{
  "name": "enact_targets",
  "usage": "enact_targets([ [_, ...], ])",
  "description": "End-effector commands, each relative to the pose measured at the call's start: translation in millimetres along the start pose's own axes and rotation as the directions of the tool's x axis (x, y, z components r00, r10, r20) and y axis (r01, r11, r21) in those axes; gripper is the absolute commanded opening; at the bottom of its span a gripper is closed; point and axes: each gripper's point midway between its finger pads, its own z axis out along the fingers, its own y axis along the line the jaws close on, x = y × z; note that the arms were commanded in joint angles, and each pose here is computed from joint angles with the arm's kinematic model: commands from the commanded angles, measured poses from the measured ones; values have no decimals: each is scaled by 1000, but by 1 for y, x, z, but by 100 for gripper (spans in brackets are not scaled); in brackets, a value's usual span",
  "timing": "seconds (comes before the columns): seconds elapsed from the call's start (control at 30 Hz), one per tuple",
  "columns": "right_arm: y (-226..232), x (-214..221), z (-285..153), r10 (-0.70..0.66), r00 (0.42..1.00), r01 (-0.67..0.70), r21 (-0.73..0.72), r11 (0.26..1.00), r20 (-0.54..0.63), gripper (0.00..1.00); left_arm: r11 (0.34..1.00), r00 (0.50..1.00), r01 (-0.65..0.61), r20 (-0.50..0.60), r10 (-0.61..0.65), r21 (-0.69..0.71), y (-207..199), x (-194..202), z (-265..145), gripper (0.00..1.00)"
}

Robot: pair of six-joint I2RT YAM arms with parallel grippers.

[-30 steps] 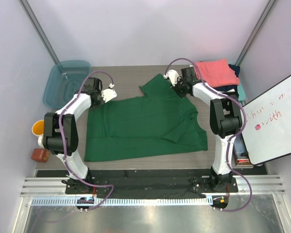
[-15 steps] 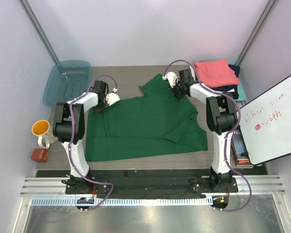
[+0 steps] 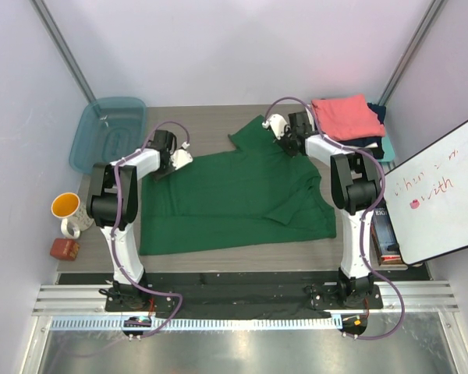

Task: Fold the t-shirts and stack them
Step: Fold the flattened tshirt in 1/3 of the way

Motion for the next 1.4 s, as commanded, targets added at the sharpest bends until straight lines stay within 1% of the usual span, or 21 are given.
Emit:
enact_targets([
  [0.0,-18,27,2,-4,998,8,66,998,-66,1,999,999,-25,-32,25,-23,1,6,5,0],
  [0.23,-22,34,-6,-13,996,22,103,994,-86,1,999,999,-12,-42,10,-37,4,6,6,0],
  [0.33,-25,34,-8,-13,996,23,118,993,-84,1,996,999,18,-32,-21,-84,13,1,3,0],
  [0.43,-26,29,-11,-3,998,12,129,992,-66,7,983,998,65,3,-65,-172,30,-9,-4,0],
  [0.47,-28,28,-13,-1,998,9,133,991,-61,13,972,996,91,38,-84,-218,40,-17,-8,1],
  [0.5,-29,23,-16,-3,999,10,139,990,-50,16,963,994,103,55,-92,-248,46,-22,-13,2],
  [0.53,-29,24,-17,-1,999,8,143,990,-51,19,952,992,123,65,-109,-280,54,-24,-17,4],
  [0.57,-31,23,-19,-1,999,8,152,988,-48,23,941,989,139,85,-118,-309,62,-28,-25,14],
  [0.6,-35,16,-26,-4,999,9,165,986,-32,25,927,986,156,112,-124,-341,72,-35,-33,17],
  [0.7,-38,12,-38,-14,1000,18,173,985,-20,28,916,975,188,180,-131,-354,84,-46,-60,19],
  [0.77,-40,3,-53,-23,1000,23,172,985,-1,30,944,975,149,206,-89,-296,74,-52,-69,21],
  [0.8,-32,3,-60,-42,999,43,133,990,-12,31,952,971,131,231,-67,-277,70,-57,-82,23],
  [0.83,-28,-6,-73,-55,998,52,101,993,20,31,978,980,67,195,-28,-198,49,-49,-82,28],
  [0.87,-22,-9,-81,-74,997,72,66,995,26,35,988,980,23,197,8,-152,37,-48,-86,31],
  [0.93,7,2,-94,-145,989,145,-52,988,6,38,995,978,-80,187,90,-60,5,-36,-92,34],
  [0.97,11,-3,-112,-184,983,185,-63,981,24,39,992,975,-120,185,124,-33,-5,-31,-93,38],
  [1.0,24,6,-120,-217,976,216,-113,970,4,39,984,970,-180,168,176,10,-25,-19,-87,38],
  [1.03,36,18,-126,-277,961,273,-146,951,-6,40,980,965,-201,177,195,16,-32,-13,-94,38],
  [1.13,57,30,-149,-383,924,376,-193,906,5,42,949,938,-306,195,287,75,-63,6,-94,41],
  [1.23,78,42,-168,-474,880,462,-263,847,18,42,924,919,-366,198,340,112,-83,18,-91,41],
  [1.37,110,57,-192,-555,830,536,-367,760,63,43,921,923,-367,177,342,133,-86,22,-86,41],
])
